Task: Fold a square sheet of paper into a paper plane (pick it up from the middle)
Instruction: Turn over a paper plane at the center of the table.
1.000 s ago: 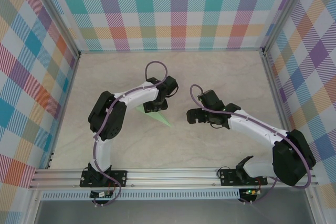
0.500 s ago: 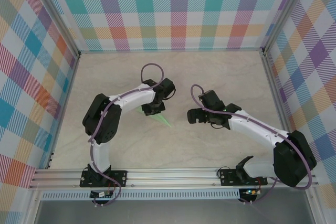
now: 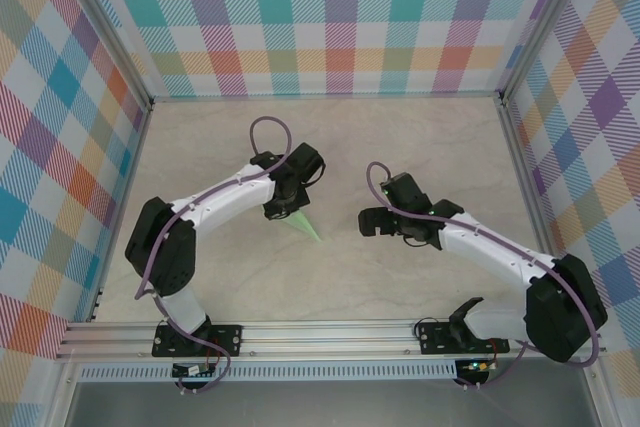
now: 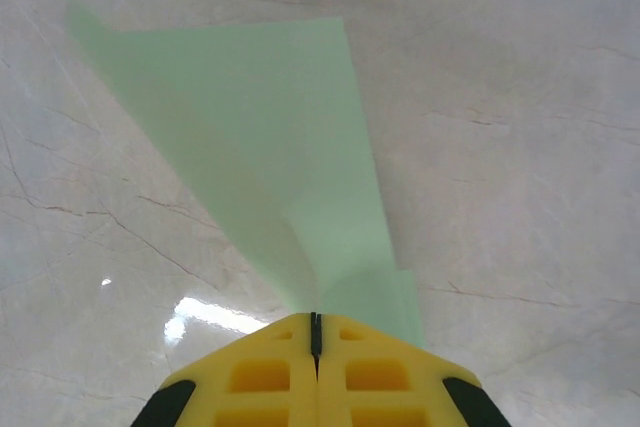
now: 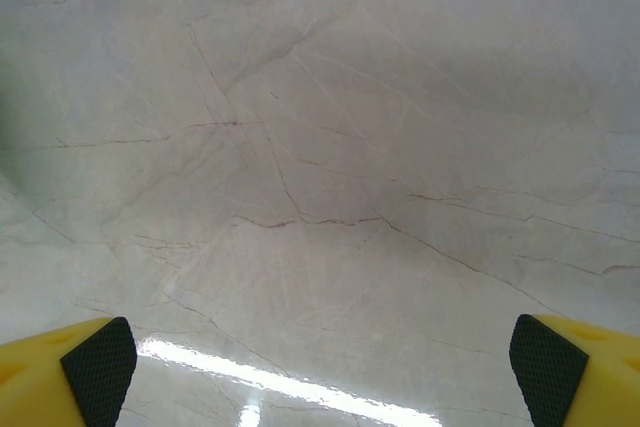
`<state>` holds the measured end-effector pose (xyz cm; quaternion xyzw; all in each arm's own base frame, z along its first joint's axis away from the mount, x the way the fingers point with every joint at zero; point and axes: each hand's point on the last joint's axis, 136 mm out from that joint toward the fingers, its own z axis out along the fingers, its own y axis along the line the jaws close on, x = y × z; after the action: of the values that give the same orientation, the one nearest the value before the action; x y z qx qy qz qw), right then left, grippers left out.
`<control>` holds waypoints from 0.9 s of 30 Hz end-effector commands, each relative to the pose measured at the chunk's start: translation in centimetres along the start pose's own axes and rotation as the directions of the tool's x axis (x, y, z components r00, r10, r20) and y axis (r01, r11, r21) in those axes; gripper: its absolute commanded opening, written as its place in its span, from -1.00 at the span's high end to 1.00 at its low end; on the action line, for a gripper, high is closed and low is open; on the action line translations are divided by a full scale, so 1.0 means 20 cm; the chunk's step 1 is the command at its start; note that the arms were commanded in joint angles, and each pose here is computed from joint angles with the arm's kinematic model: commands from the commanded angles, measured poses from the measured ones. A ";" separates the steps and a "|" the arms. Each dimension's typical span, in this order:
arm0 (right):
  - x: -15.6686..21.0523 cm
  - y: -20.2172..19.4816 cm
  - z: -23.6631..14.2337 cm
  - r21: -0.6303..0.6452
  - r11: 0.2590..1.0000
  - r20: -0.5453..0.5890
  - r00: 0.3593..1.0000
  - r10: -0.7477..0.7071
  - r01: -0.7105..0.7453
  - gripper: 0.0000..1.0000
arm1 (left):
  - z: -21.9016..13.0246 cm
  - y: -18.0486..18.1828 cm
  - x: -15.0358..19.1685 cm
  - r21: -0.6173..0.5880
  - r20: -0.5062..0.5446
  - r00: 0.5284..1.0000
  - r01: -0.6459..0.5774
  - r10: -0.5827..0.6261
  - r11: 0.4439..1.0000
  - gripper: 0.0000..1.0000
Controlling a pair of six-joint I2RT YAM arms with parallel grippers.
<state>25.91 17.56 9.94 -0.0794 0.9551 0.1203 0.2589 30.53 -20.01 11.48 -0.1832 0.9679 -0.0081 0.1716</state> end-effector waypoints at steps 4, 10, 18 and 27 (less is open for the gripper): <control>-0.06 0.03 -0.16 -0.062 0.997 0.085 0.995 0.051 -0.046 -0.98 | -0.33 -0.20 -0.06 0.285 0.061 0.997 -0.071 0.056 0.956 1.00; -0.08 0.06 -0.30 -0.121 0.984 0.088 0.986 0.144 -0.133 -1.00 | -0.38 -0.44 -0.01 0.531 0.072 0.986 -0.164 0.149 0.831 1.00; -0.04 0.19 -0.26 -0.252 0.933 -0.013 0.965 0.261 -0.256 -0.96 | -0.17 -0.68 0.14 0.726 0.040 0.975 -0.180 0.220 0.664 1.00; 0.04 0.29 -0.12 -0.321 0.868 -0.161 0.925 0.345 -0.379 -0.72 | 0.07 -0.63 0.22 0.721 0.010 0.974 -0.163 0.224 0.674 1.00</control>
<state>22.90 21.13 13.52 0.0341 0.9334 0.2980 0.1971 31.21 -32.53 9.68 -0.0113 0.9215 -0.3450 0.1779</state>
